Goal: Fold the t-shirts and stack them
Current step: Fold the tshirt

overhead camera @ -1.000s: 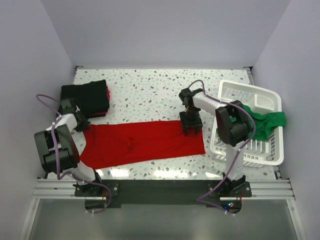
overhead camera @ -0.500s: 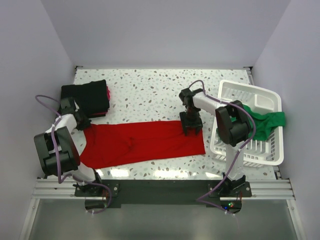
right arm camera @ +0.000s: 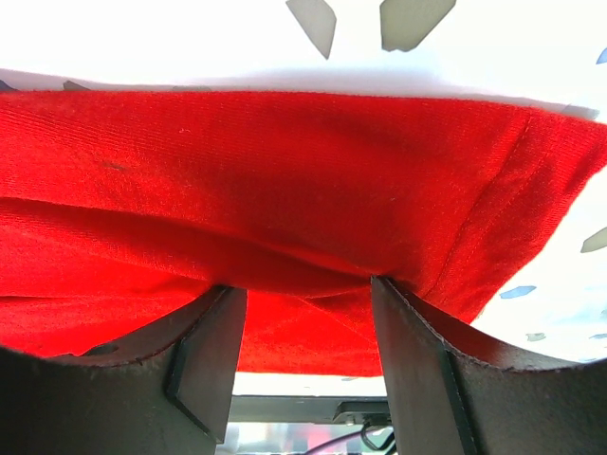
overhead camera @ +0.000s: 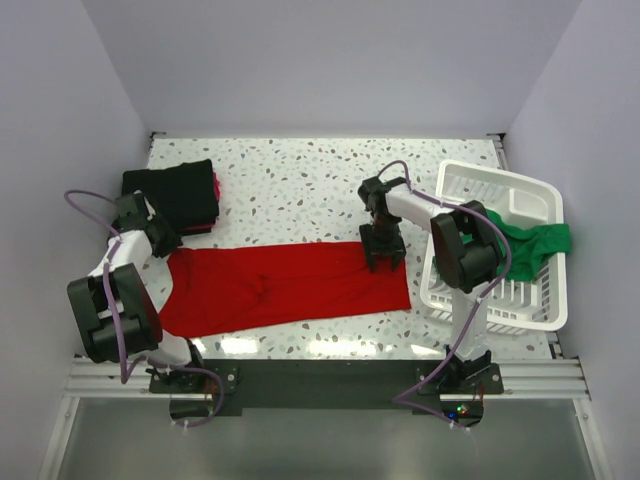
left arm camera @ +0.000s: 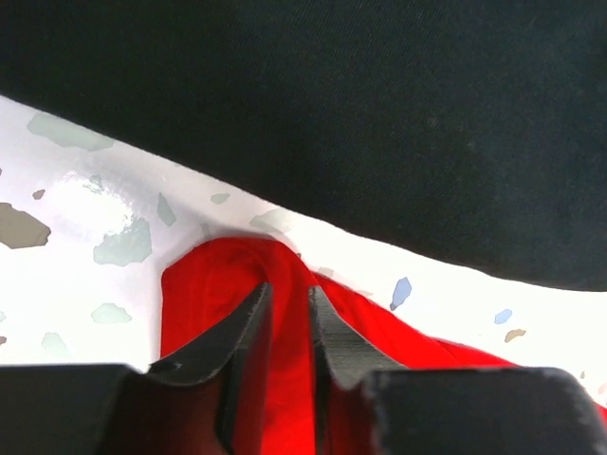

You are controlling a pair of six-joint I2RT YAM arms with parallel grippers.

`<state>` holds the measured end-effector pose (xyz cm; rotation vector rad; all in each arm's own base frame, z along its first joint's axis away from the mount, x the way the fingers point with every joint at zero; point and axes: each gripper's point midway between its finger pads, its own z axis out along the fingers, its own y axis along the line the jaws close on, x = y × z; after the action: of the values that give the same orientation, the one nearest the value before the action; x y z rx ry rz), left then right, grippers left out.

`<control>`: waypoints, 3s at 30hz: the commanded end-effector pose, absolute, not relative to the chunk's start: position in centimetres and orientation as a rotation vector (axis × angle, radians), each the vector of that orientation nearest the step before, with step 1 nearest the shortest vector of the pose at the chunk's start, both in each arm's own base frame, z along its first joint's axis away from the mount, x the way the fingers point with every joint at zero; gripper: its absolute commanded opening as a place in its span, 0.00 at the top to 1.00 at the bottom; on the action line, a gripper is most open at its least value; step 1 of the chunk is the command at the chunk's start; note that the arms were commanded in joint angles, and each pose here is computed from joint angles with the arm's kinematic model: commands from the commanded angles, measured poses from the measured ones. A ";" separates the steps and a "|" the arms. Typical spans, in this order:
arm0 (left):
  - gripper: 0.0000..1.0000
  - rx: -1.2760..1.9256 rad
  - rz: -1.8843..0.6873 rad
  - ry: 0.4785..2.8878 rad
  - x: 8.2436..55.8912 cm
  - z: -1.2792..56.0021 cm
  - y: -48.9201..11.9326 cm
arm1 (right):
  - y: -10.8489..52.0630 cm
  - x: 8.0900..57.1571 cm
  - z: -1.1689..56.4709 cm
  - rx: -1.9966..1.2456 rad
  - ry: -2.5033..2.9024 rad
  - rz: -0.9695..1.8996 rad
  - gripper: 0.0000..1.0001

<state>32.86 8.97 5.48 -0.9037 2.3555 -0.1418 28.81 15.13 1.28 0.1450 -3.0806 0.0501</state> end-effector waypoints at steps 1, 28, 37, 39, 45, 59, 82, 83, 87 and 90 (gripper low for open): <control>0.73 -0.932 -0.123 2.328 33.1 5.7 9.7 | 14.6 28.3 -0.1 0.142 -3.050 0.078 0.40; 0.98 -0.944 -0.044 2.372 33.0 2.4 10.7 | 14.7 28.2 -0.8 0.159 -3.025 0.079 0.40; 1.00 -0.915 0.032 2.375 33.0 2.8 11.8 | 14.3 28.0 -1.4 0.140 -2.999 0.118 0.40; 1.00 -0.883 0.028 2.382 33.3 2.9 11.8 | 14.2 27.8 -1.6 0.140 -2.991 0.125 0.40; 1.00 -0.777 -0.033 2.387 34.8 3.4 11.4 | 14.2 28.0 -1.8 0.139 -2.984 0.139 0.40; 0.93 -0.746 -0.018 2.419 34.8 4.0 11.6 | 14.2 28.0 -2.0 0.146 -2.976 0.145 0.39; 0.20 -0.833 -0.054 2.347 29.7 10.2 7.4 | 19.3 28.0 5.9 0.496 -3.016 -0.107 0.28; 0.20 -0.818 -0.088 2.350 29.6 10.2 5.8 | 19.6 28.2 6.5 0.496 -3.026 -0.126 0.28; 0.20 -0.783 -0.220 2.374 29.6 9.6 1.2 | 20.0 29.7 6.8 0.491 -3.079 -0.113 0.28; 0.19 -0.837 -0.364 2.394 29.0 8.0 -1.0 | 20.0 31.0 5.9 0.478 -3.105 -0.076 0.31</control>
<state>29.54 1.09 8.89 -0.7265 2.4000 -0.2100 29.33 19.98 4.61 0.4740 -3.0391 -0.0747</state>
